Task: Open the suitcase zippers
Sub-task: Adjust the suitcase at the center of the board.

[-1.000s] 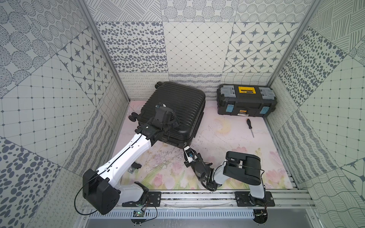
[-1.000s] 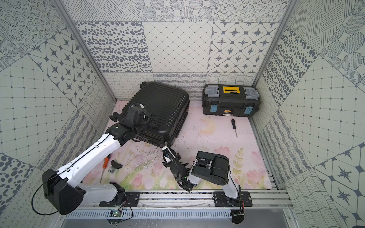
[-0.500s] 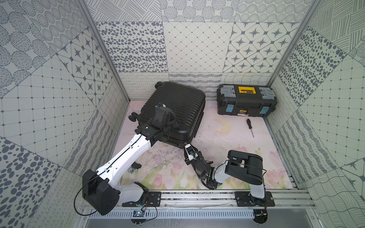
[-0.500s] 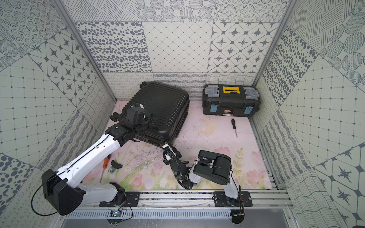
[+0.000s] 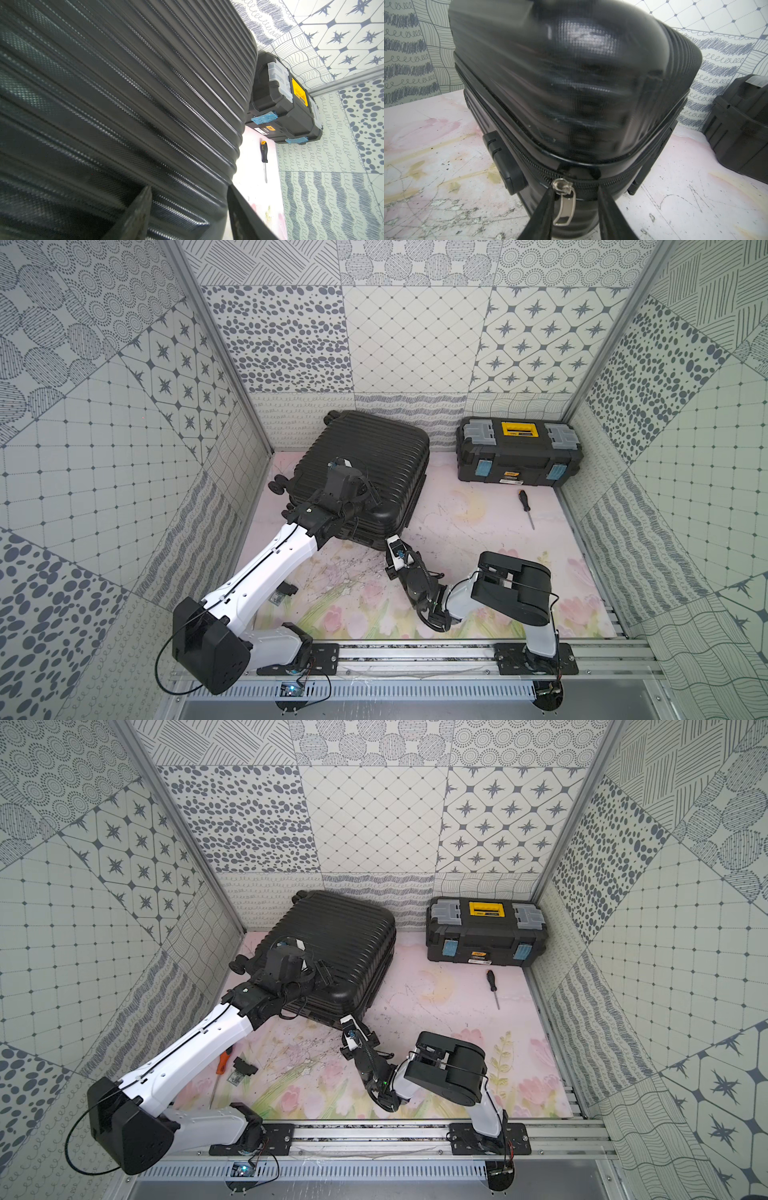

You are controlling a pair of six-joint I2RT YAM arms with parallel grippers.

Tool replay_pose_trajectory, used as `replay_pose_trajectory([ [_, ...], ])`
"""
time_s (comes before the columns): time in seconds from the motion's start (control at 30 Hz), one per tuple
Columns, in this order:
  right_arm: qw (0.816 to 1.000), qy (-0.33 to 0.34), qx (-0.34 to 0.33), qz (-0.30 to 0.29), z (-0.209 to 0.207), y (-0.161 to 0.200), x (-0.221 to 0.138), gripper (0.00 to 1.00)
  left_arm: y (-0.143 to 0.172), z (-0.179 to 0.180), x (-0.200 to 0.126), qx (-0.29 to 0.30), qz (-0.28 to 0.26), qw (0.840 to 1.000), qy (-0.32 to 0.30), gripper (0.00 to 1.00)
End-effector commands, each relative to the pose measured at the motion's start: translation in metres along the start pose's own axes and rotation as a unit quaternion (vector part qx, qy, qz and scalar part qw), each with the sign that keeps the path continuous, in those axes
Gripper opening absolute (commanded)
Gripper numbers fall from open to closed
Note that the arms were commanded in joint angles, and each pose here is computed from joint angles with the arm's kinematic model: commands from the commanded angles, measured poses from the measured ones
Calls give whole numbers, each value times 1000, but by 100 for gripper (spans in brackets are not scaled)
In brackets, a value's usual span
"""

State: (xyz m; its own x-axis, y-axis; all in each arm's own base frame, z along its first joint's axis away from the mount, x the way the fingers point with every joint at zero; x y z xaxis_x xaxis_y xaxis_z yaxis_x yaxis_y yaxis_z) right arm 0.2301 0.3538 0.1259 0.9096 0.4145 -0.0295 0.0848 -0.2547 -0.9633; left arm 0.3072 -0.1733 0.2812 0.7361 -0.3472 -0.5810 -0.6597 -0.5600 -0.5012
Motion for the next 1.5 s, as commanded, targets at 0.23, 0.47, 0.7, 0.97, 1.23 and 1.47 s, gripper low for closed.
replay_pose_trajectory([
  [0.23,1000,-15,2,12,7,18,1,43,51,58,-4,-3,139,981,-136,58],
  [0.47,1000,-10,-7,19,7,23,-3,43,52,58,-2,-5,140,981,-136,58],
  [0.7,999,-5,-17,29,9,30,-3,53,52,59,-3,-6,139,981,-137,58],
  [0.97,1000,8,-10,19,5,26,4,46,53,59,-3,-9,141,981,-135,58],
  [1.23,1000,-1,-1,8,8,12,12,50,54,60,-4,-10,142,981,-135,58],
  [1.47,1000,-1,6,2,8,9,14,48,56,62,-4,-7,144,980,-135,58],
])
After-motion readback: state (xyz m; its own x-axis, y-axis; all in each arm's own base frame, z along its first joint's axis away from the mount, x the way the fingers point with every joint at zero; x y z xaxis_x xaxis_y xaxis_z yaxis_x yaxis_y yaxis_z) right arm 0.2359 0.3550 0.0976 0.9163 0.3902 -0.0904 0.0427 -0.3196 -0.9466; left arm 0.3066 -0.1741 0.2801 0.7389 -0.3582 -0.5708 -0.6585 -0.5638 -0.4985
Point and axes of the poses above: each gripper's point midway between its finger pads, its own x axis out along the fingers, its own z axis along the line the jaws close on, y = z × x, the point moved 5 cm from there along -x, back along the fingers, and after that the axes turned 8 degrees about -x, right-handed, at the moved point
